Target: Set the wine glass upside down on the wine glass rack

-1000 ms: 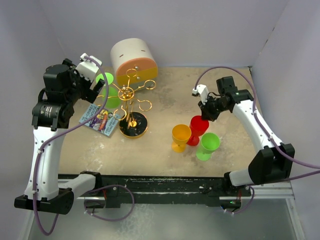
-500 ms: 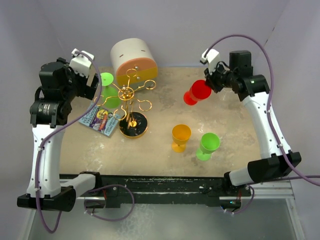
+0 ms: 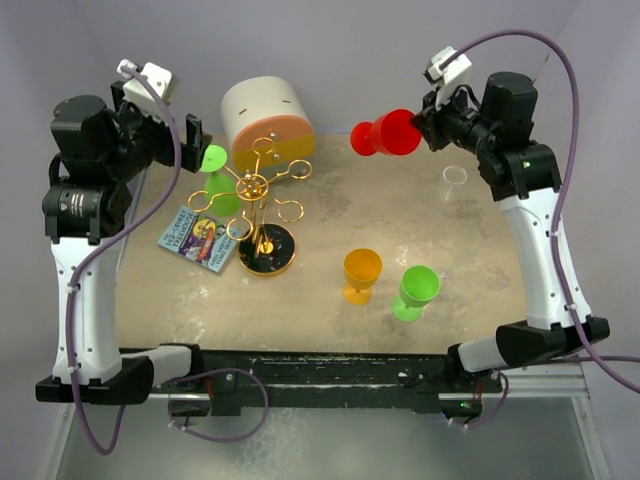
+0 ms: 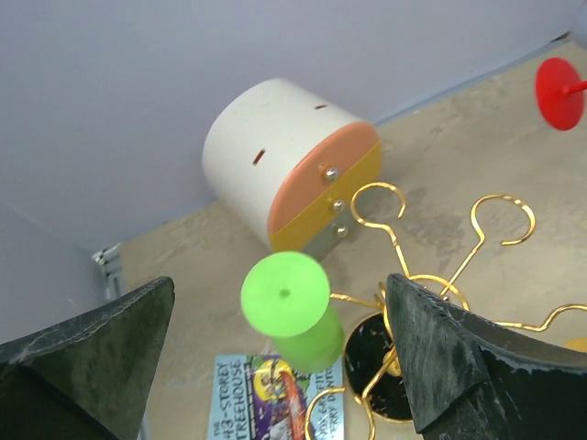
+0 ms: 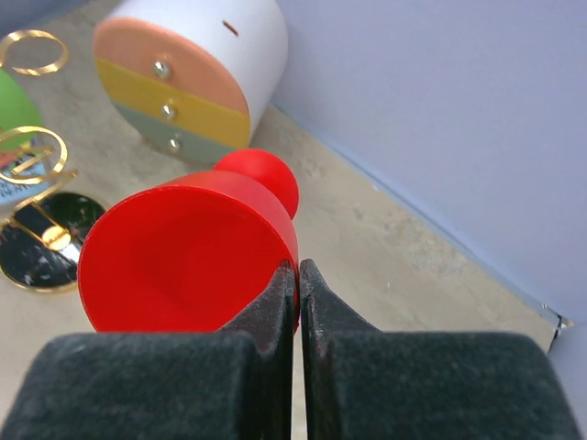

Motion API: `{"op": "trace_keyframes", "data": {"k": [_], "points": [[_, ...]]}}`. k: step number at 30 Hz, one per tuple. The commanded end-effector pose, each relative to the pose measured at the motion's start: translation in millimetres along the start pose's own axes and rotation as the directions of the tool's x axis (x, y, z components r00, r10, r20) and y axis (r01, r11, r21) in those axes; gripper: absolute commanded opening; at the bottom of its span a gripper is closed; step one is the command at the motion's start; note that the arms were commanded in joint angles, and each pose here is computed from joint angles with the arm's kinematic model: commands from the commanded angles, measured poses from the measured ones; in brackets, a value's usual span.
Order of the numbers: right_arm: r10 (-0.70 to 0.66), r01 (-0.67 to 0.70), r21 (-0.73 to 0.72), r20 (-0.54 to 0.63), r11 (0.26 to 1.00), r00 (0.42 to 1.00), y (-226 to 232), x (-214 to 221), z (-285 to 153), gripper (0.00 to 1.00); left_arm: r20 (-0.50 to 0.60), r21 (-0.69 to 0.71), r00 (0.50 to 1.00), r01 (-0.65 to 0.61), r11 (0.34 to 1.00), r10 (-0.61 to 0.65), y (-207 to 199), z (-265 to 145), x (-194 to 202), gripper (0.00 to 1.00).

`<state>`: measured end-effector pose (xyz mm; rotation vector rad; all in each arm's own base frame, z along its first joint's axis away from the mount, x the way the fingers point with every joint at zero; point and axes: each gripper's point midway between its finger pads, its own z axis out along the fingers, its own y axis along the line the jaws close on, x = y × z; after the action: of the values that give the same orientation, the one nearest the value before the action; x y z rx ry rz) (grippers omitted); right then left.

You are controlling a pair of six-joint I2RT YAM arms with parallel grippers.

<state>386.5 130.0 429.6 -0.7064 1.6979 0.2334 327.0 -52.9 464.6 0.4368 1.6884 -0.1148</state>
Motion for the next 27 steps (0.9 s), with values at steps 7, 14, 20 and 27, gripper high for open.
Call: {"op": "trace_keyframes", "data": {"k": [7, 14, 20, 27], "points": [[0.014, 0.008, -0.062, 0.344, 0.998, 0.939, 23.0, -111.2, -60.3, 0.0, 0.183, 0.27, 0.982, -0.005, 0.963, -0.047, -61.8, 23.2, -73.4, 0.99], [0.012, 0.037, -0.116, 0.392, 0.993, 0.92, 37.3, -114.3, -67.5, 0.0, 0.14, 0.518, 0.963, 0.126, 0.846, -0.229, -119.5, 52.4, -78.2, 0.99], [-0.008, 0.069, -0.151, 0.376, 0.986, 0.927, 45.5, -104.7, -65.8, 0.0, 0.076, 0.626, 0.938, 0.218, 0.749, -0.337, -155.9, 77.9, -79.3, 1.0], [-0.022, 0.093, -0.176, 0.37, 0.98, 0.929, 52.2, -100.5, -69.3, 0.0, -0.059, 0.657, 0.901, 0.359, 0.663, -0.429, -181.0, 106.4, -54.8, 0.93]]}}
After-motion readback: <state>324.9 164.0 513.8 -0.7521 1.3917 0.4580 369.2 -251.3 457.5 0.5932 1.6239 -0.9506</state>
